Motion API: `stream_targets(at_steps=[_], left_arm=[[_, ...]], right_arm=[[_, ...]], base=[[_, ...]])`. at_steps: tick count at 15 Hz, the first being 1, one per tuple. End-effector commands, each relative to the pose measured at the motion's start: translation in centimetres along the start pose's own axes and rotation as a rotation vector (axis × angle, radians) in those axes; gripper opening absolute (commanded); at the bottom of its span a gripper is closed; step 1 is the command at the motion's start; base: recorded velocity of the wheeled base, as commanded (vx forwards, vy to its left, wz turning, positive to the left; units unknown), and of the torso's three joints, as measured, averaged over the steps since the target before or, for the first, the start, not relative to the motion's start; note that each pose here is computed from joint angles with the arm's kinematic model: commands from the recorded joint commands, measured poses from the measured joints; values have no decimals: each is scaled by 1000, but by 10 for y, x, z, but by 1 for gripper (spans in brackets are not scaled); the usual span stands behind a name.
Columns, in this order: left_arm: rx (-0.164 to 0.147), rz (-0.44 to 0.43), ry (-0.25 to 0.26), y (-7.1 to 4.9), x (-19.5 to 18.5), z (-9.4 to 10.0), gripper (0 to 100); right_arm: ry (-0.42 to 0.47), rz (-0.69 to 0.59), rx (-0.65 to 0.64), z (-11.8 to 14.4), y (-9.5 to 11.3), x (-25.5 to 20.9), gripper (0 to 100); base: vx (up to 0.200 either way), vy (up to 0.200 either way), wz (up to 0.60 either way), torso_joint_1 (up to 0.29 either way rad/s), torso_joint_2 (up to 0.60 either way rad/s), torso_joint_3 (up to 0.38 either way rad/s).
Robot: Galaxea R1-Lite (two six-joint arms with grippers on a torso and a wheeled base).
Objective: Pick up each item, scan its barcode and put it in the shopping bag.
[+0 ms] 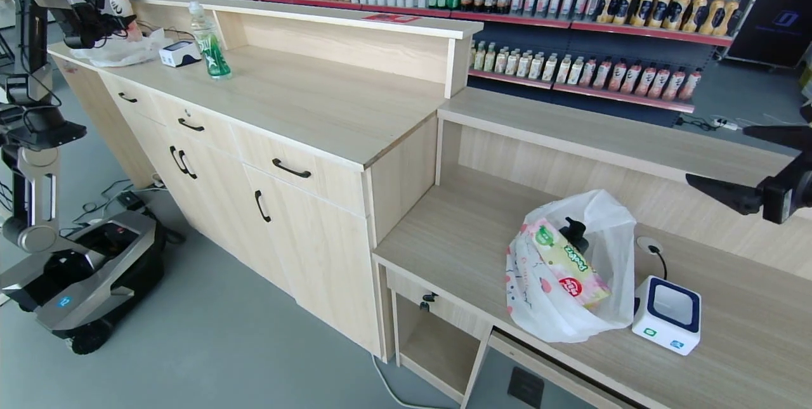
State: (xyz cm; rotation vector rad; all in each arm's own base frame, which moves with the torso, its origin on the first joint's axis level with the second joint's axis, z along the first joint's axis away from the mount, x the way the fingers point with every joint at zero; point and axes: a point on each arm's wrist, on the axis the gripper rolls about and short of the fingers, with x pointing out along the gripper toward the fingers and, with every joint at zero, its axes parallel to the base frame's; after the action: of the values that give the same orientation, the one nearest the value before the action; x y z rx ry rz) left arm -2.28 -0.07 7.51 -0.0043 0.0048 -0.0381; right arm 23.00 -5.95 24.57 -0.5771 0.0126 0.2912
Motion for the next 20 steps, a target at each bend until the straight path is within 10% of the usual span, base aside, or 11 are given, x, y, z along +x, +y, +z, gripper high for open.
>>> stream_targets(at_steps=[1,7,15,17,20], left_arm=[[0,1,1,0,0,0,100],[0,0,1,0,0,0,100],[0,0,1,0,0,0,100],[0,0,1,0,0,0,100],[0,0,1,0,0,0,100]], right_arm=[[-46,-105,-52,27,1,-32,100],[155,-381,199,32,23,-75,100],[123,-332,358,-63,170,-168,100],[251,-358,436,-84,193,-188,100],[175,-333,488,-88,200,-197,100]], base=[[0,0,-600,-7,2,2],[0,0,-600,-79,182,105],[0,0,0,-102,254,137],[0,0,0,0,0,0],[0,0,0,0,0,0]])
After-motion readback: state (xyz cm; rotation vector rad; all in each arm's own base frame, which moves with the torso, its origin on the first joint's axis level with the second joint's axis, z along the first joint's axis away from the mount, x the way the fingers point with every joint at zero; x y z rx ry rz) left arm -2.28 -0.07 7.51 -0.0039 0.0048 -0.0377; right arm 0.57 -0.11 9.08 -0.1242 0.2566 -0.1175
